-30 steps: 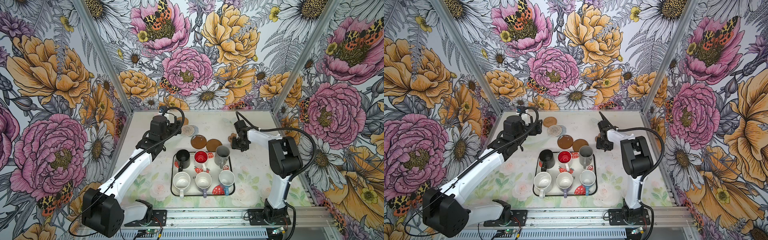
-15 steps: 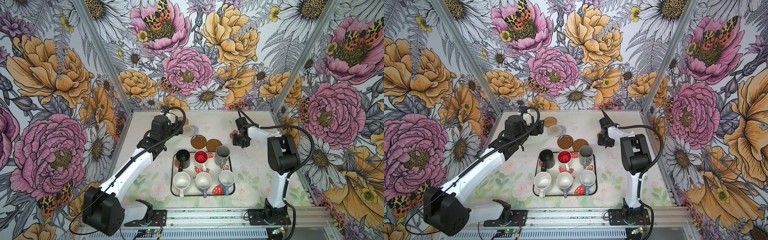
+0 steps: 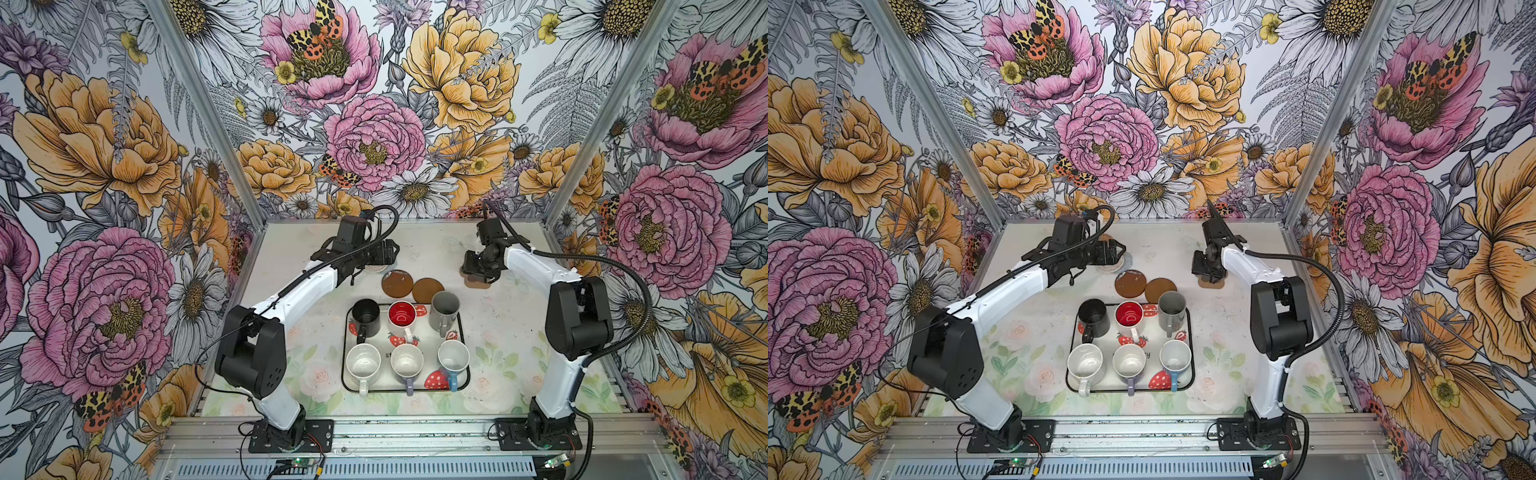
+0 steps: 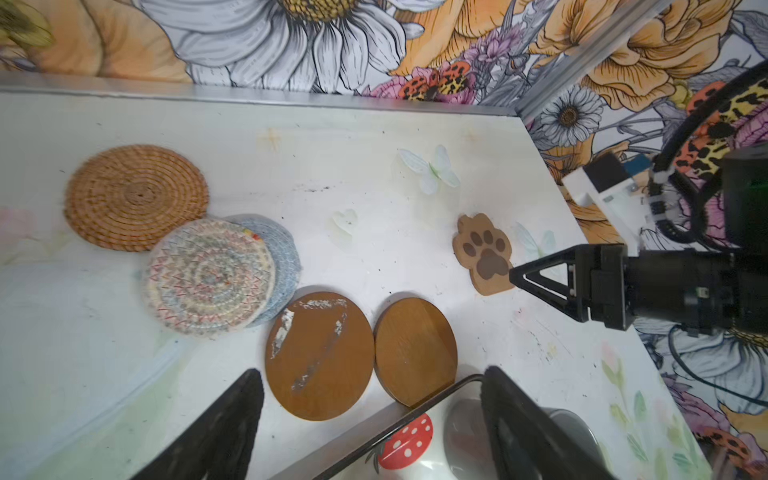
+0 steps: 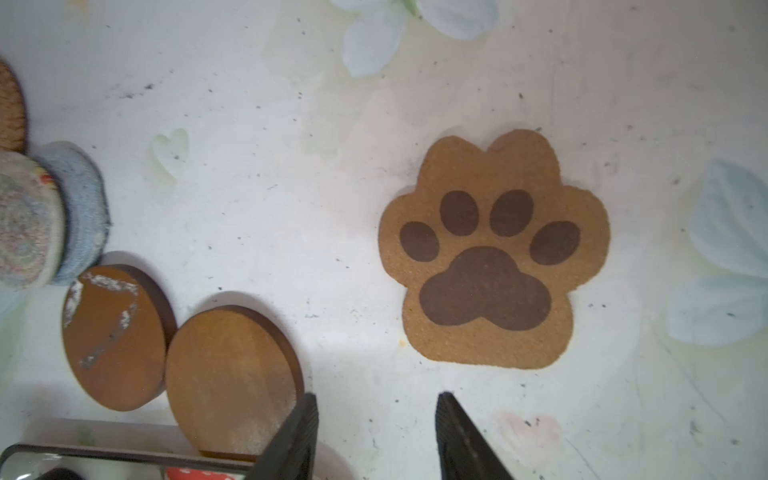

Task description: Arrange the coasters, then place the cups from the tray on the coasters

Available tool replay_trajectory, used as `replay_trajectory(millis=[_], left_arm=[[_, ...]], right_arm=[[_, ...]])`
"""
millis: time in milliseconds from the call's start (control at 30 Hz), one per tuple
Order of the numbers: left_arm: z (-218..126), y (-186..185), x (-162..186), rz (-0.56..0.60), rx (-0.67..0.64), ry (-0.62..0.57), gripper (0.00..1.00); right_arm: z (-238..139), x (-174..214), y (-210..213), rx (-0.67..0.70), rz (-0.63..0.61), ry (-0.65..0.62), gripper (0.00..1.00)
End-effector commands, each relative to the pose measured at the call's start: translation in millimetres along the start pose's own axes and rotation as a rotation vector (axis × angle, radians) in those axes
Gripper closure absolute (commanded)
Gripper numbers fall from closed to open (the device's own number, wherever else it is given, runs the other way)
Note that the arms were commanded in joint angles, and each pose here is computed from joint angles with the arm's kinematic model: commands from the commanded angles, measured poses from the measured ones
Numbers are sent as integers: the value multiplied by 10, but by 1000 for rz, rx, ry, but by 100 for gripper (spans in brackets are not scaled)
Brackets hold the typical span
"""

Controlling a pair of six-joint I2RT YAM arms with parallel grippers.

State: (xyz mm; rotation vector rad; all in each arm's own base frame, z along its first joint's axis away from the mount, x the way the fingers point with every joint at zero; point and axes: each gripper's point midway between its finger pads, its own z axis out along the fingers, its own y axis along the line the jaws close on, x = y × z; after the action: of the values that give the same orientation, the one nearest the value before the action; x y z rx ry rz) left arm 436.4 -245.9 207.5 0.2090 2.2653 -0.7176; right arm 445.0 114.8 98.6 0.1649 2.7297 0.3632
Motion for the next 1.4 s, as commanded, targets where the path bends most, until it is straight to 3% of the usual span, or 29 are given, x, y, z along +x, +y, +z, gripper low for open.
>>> replay_trajectory(millis=[0,200,500,1367], left_arm=[[150,-246,145,-38,131,124,18],[530,-283,520,-33,149,322,19],[806,-288,930,-68,178,461,25],[1209,-240,1479,-125,158,610,34]], right_arm=[[-43,-5,237,-103,-24,15,52],[167,122,316,-143,-27,80,52],[389,218,428,-179,-37,126,51],[597,354,547,-246,-18,178,51]])
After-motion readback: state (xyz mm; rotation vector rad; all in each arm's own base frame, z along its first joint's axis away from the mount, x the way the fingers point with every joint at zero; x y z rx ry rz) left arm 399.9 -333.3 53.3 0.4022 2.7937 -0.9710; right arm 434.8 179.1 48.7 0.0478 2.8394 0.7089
